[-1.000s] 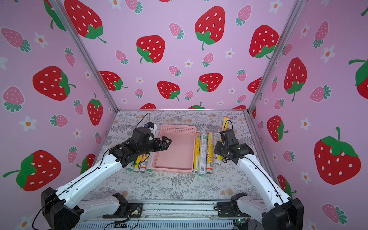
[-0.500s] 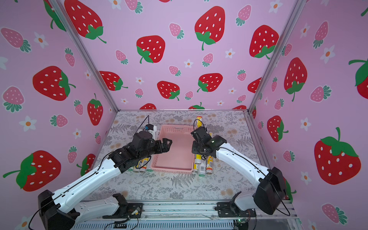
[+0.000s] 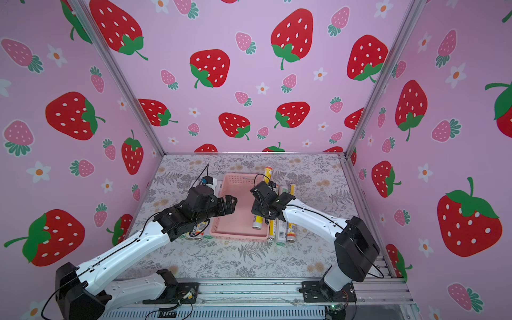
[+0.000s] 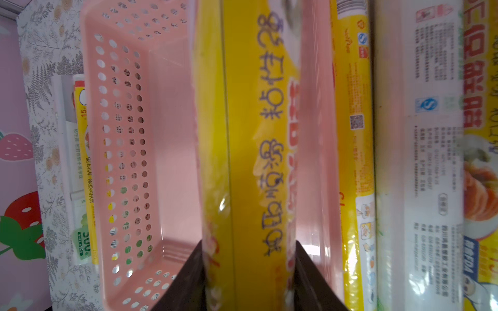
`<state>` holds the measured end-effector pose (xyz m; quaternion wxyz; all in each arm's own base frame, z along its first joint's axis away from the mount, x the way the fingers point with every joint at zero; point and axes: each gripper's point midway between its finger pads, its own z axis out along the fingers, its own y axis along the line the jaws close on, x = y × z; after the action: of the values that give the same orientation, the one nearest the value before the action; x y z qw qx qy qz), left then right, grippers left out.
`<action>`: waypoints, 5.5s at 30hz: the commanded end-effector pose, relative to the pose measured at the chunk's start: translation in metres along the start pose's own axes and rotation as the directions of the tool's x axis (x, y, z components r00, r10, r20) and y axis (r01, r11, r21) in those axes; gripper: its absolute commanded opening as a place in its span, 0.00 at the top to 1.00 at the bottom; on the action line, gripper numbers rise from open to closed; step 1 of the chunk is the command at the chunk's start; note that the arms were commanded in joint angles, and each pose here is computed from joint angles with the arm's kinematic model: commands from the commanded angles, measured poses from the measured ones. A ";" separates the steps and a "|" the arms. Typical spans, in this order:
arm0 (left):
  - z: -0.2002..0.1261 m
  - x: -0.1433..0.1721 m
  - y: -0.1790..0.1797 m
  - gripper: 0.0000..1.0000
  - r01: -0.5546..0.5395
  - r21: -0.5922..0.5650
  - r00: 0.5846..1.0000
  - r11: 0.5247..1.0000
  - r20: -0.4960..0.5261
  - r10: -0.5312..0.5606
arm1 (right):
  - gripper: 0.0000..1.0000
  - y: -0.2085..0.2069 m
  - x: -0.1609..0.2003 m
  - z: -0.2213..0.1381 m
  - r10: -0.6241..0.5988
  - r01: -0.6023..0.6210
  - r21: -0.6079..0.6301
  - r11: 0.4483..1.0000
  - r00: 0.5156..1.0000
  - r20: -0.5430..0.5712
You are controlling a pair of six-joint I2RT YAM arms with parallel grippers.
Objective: Put the plastic wrap into the basket
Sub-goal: Place the plastic wrap in the basket, then pick up the plastic wrap from the center of the board.
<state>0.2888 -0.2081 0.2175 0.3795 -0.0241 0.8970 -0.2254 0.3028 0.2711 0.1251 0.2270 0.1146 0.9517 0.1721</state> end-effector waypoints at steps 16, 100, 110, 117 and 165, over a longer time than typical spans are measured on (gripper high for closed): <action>-0.001 0.000 0.019 0.01 0.000 -0.025 1.000 1.000 -0.020 -0.001 | 0.76 0.008 0.030 0.032 -0.031 0.035 0.069 0.997 0.998 -0.062; 0.033 0.024 0.014 0.09 0.169 0.124 0.967 0.978 -0.212 -0.141 | 0.43 -0.048 -0.053 -0.069 -0.196 0.179 0.111 0.978 0.968 0.160; 0.067 0.042 -0.017 0.10 0.155 0.116 0.958 0.981 -0.262 -0.120 | 0.39 -0.162 -0.015 -0.051 -0.022 0.013 0.231 0.973 0.999 0.033; 0.077 0.051 -0.021 0.10 0.143 0.080 0.964 0.987 -0.237 -0.120 | 0.39 -0.170 -0.012 -0.029 -0.032 0.033 0.259 0.965 0.999 -0.009; 0.037 0.024 -0.070 0.08 -0.024 0.171 0.988 0.985 -0.149 0.050 | 0.69 -0.193 -0.031 -0.044 0.086 -0.104 0.289 0.952 0.993 0.076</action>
<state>0.2820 -0.2930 0.1865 0.2926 0.0362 0.9078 -0.2982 0.2822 0.0785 0.0708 0.2045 0.2020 0.9567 0.0468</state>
